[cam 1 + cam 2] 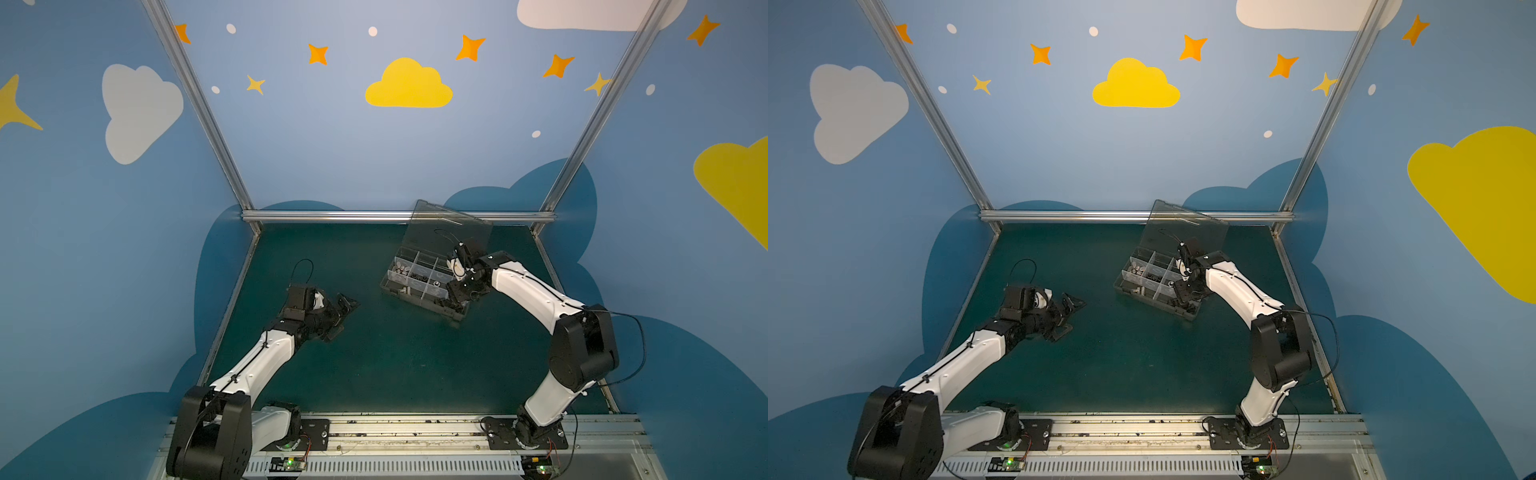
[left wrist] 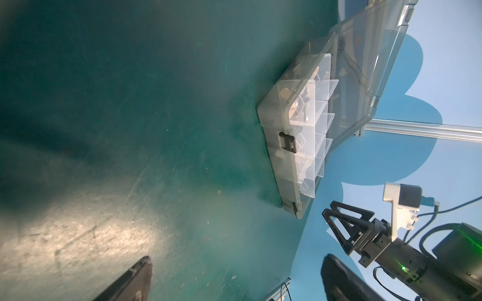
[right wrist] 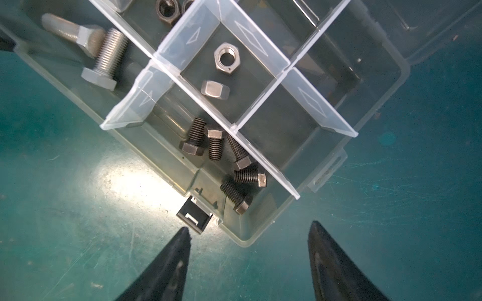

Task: Sort the screws and nuts into containers
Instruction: Place the screw into the container, then reset both arms

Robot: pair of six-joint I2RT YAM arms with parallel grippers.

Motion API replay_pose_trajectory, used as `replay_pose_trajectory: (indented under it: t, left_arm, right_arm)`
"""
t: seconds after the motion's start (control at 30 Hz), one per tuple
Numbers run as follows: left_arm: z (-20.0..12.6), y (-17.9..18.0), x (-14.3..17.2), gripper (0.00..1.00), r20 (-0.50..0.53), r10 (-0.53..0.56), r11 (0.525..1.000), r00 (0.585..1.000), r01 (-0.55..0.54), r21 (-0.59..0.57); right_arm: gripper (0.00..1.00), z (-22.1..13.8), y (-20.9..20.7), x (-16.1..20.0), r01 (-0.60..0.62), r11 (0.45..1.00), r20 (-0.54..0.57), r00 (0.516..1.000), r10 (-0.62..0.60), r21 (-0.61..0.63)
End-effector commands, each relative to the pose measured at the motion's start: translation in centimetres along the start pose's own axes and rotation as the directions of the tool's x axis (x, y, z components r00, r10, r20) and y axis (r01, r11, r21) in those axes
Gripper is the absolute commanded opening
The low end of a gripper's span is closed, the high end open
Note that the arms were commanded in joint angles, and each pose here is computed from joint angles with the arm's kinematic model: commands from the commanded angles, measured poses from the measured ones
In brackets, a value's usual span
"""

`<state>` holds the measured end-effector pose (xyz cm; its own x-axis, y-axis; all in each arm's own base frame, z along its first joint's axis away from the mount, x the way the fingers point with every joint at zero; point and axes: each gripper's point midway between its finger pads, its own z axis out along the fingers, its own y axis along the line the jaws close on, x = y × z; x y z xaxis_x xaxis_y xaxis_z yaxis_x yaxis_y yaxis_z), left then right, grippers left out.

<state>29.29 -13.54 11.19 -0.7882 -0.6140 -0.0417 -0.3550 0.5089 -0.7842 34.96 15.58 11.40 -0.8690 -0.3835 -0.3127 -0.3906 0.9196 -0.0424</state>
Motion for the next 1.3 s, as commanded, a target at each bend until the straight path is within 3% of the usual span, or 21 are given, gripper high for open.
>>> replay_pose_trajectory:
  t: [0.0, 0.27, 0.5, 0.67, 0.9, 1.03, 1.17, 1.27]
  left_arm:
    - [-0.8, -0.9, -0.5, 1.00, 0.025, 0.035, 0.999, 0.999, -0.035, -0.004]
    - [-2.2, -2.3, -2.0, 1.00, 0.101, 0.090, 0.996, 0.991, -0.088, -0.021]
    - [-4.4, -4.1, -5.2, 1.00, 0.242, 0.226, 0.973, 0.944, -0.207, -0.098]
    - [-6.0, -4.3, -7.3, 1.00, 0.361, 0.319, 0.946, 0.876, -0.272, -0.176]
    - [-9.3, -2.1, -10.8, 1.00, 0.564, 0.410, 0.904, 0.717, -0.238, -0.354]
    - [-10.1, -1.0, -11.7, 1.00, 0.576, 0.482, 0.862, 0.660, -0.238, -0.448]
    - [-10.0, -0.3, -12.4, 1.00, 0.568, 0.530, 0.831, 0.630, -0.254, -0.495]
    - [-9.1, -0.4, -12.8, 1.00, 0.544, 0.582, 0.801, 0.604, -0.313, -0.510]
  right_arm:
    - [0.69, -0.3, 0.0, 0.3, -0.018, 1.000, 0.008, 1.000, 0.018, -0.020]
    - [0.72, -0.8, -1.2, 0.2, -0.041, 0.999, 0.042, 0.998, 0.041, 0.015]
    - [0.74, -1.9, -6.5, -1.4, -0.171, 0.978, 0.197, 0.970, 0.145, 0.123]
    - [0.74, -3.0, -10.8, -1.4, -0.312, 0.946, 0.375, 0.890, 0.259, 0.087]
    - [0.74, -2.6, -15.2, 0.4, -0.419, 0.908, 0.538, 0.772, 0.339, 0.029]
    - [0.74, -1.5, -15.8, 0.7, -0.420, 0.907, 0.569, 0.754, 0.327, 0.037]
    - [0.74, -0.2, -16.1, 0.7, -0.414, 0.909, 0.580, 0.753, 0.312, 0.048]
    - [0.74, 0.1, -16.5, 0.3, -0.416, 0.907, 0.644, 0.711, 0.283, 0.061]
